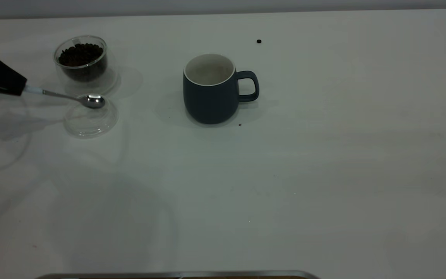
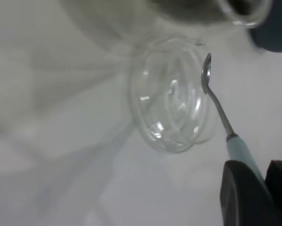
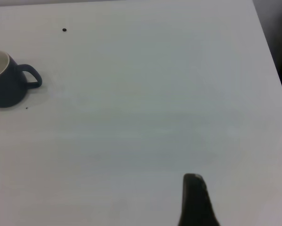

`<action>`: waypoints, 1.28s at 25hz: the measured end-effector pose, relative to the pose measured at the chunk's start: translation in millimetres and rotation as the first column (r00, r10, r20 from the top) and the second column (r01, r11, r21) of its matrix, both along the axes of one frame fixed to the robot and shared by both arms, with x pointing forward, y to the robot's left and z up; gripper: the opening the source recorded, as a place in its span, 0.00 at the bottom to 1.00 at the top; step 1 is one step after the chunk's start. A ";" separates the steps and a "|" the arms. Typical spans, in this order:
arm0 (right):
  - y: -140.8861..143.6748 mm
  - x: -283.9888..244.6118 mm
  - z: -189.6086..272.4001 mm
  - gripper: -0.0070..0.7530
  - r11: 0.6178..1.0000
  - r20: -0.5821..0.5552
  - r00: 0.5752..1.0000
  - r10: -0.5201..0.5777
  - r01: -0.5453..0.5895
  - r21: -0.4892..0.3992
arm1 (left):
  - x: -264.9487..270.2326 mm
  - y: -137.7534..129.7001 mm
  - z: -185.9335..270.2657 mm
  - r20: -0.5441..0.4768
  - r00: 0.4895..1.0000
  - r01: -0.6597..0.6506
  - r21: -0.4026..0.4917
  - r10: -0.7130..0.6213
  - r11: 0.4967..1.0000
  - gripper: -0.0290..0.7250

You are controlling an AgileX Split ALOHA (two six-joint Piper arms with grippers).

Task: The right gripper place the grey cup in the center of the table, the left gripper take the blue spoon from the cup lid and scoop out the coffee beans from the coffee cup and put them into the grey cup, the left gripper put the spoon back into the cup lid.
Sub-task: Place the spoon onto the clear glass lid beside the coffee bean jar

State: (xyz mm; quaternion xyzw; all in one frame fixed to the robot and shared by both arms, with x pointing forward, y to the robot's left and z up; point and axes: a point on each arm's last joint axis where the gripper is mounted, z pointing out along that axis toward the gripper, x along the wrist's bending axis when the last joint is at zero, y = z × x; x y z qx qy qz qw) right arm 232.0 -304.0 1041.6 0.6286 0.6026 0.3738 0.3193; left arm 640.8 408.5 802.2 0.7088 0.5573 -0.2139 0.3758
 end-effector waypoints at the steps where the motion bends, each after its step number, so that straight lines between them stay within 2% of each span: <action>1: 0.0 0.0 0.0 0.71 1.000 0.000 1.000 0.000 0.000 0.000 | 0.0 0.0 -3.4 -0.003 1.000 -0.007 0.002 0.007 1.000 0.21; 12: 0.0 0.0 0.0 0.71 1.000 0.000 1.000 0.000 0.000 0.000 | -3.2 -9.9 -27.9 -0.056 0.998 -0.007 -0.036 0.005 0.999 0.21; 25: 0.0 0.0 -0.1 0.71 1.000 -0.001 1.000 0.000 0.000 0.000 | -3.4 -11.0 -30.8 -0.061 0.998 -0.013 -0.044 0.011 0.999 0.21; 29: 0.0 0.0 -0.1 0.71 1.000 -0.001 1.000 0.000 0.000 0.000 | -2.8 -10.4 -31.4 -0.081 0.996 -0.038 -0.037 0.035 0.999 0.25; 32: 0.0 0.0 -0.1 0.71 1.000 -0.001 1.000 0.000 0.000 0.000 | -2.0 -9.3 -33.0 -0.087 0.995 -0.055 -0.019 0.053 0.998 0.34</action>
